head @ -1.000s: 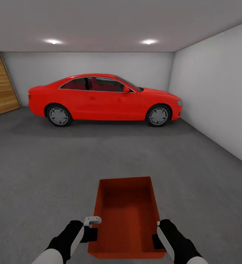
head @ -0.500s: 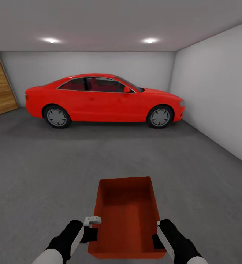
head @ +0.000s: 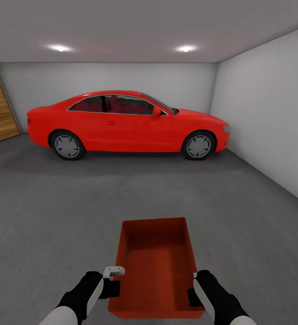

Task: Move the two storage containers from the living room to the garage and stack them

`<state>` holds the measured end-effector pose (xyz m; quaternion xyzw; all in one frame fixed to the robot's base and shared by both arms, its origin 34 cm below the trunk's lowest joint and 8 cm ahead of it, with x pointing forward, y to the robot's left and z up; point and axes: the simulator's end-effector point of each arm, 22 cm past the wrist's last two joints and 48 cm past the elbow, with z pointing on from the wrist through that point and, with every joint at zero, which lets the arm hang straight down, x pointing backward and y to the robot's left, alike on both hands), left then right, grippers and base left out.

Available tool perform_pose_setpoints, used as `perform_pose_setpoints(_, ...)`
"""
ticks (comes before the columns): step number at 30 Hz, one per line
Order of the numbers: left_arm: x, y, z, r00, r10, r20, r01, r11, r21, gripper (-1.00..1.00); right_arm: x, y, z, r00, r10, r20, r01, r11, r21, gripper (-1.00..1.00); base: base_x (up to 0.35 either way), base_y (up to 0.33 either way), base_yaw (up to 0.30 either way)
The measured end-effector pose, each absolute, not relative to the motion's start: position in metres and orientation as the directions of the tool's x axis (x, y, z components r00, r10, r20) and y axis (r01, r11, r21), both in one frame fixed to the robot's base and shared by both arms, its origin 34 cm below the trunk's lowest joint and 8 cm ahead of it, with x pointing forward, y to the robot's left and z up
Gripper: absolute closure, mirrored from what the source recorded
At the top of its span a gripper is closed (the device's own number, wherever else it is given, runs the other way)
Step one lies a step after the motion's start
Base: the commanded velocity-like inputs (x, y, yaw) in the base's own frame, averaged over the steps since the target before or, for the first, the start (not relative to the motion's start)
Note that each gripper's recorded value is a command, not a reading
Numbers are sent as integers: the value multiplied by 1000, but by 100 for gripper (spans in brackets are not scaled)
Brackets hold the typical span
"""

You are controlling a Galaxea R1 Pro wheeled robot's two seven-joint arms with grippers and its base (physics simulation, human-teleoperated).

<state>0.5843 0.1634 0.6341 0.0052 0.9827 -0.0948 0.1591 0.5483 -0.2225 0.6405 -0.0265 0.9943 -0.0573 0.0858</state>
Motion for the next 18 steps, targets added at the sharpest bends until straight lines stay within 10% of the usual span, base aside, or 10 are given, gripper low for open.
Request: perform_pose_setpoints(18, 584, 163, 634, -949, -20, -313, 40, 982, -185, 100, 548, -223, 640, -984, -62, -167, -43, 992, -118, 100, 332, 0, -37)
